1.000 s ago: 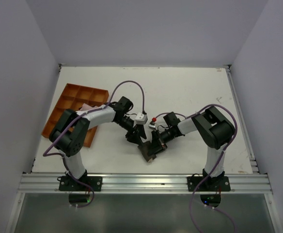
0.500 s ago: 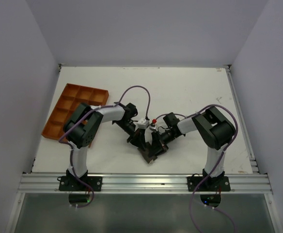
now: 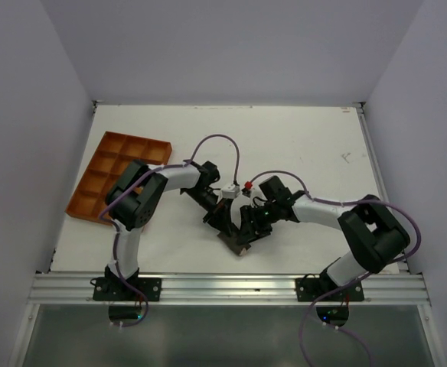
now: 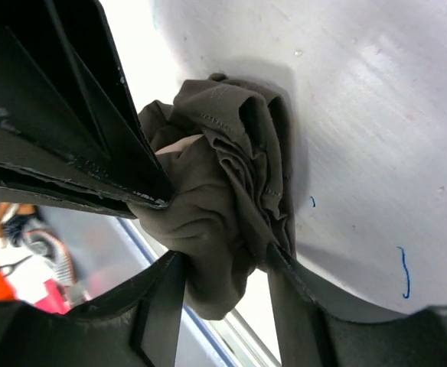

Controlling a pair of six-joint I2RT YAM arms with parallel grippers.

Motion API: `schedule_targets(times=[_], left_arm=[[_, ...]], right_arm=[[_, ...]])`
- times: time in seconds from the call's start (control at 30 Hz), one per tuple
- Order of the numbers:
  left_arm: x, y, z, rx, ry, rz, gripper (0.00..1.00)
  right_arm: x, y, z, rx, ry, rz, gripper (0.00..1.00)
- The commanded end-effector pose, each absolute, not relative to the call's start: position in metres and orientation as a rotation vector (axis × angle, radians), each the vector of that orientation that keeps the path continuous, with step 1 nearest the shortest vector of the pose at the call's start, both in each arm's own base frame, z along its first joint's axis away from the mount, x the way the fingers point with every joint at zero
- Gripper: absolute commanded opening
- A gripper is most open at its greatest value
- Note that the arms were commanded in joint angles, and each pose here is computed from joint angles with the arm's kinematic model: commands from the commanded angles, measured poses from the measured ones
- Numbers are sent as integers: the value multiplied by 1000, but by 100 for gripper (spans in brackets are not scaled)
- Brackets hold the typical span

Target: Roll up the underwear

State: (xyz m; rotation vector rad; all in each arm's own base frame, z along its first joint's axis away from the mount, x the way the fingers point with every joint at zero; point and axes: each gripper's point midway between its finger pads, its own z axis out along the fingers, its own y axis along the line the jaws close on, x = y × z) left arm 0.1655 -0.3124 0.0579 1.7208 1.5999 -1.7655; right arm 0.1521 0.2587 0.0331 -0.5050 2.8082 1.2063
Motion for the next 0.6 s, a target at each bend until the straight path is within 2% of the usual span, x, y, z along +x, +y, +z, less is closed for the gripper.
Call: schedule_targets(times=[0.0,0.23,0.57], left_arm=[[167,-316,38,1780,1640,-1710,9],[173,-318,31,1761,1707,-1671,9],[181,-321,23,1757,1748,-1634,9]], right_arm=[[169,248,15,-471,2800,915,50],[180,239,10,-485,2790,730,53],[182,234,11,-489,2781,678,57]])
